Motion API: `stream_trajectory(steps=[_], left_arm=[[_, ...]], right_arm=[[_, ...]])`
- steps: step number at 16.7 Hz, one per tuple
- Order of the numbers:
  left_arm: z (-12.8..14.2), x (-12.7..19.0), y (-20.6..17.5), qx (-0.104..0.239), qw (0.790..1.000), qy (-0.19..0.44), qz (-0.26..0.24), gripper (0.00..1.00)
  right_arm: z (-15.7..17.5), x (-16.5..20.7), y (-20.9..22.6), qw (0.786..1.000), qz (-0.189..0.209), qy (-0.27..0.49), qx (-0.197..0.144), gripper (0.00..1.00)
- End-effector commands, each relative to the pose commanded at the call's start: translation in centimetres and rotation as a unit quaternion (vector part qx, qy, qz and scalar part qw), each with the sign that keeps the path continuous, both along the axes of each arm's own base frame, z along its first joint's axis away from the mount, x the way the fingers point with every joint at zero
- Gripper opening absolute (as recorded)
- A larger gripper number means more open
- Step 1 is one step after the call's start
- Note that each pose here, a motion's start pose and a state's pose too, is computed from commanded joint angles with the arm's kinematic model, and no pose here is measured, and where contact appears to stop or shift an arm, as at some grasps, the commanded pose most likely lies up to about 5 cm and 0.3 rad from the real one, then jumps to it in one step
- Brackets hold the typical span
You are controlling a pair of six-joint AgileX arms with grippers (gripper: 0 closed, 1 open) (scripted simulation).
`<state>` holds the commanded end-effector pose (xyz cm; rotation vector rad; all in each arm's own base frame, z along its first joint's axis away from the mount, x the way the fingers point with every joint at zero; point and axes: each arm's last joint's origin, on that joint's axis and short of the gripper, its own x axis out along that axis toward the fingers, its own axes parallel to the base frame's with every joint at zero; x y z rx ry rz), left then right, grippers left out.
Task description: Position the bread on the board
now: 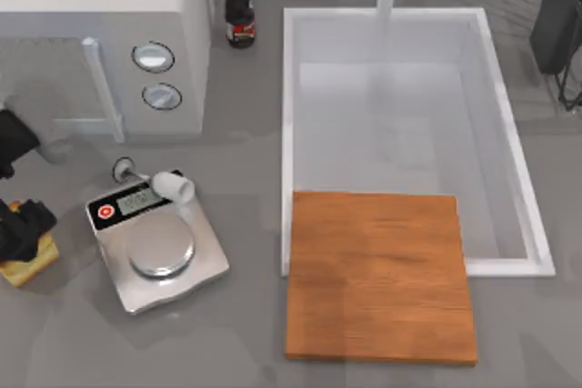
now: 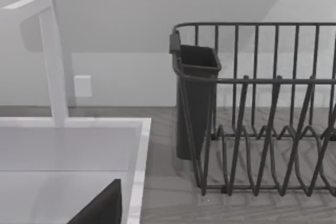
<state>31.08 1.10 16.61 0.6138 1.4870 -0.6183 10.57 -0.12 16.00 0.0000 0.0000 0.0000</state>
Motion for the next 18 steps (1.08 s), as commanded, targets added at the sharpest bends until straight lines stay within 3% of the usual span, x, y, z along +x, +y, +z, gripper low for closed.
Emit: stream_trajectory(steps=[6,11,18], left_arm=[[-5.4,0.1,0.0,0.0,1.0,-0.005,0.0,1.0],[-5.8,0.1,0.0,0.0,1.0,-0.003,0.0,1.0],[-5.8,0.1,0.0,0.0,1.0,-0.003,0.0,0.47]], right_arm=[[0.0,0.0,0.0,1.0,0.0,0.0,0.0,1.0],[0.0,0.0,0.0,1.0,0.0,0.0,0.0,1.0],[0.0,0.0,0.0,1.0,0.0,0.0,0.0,1.0]])
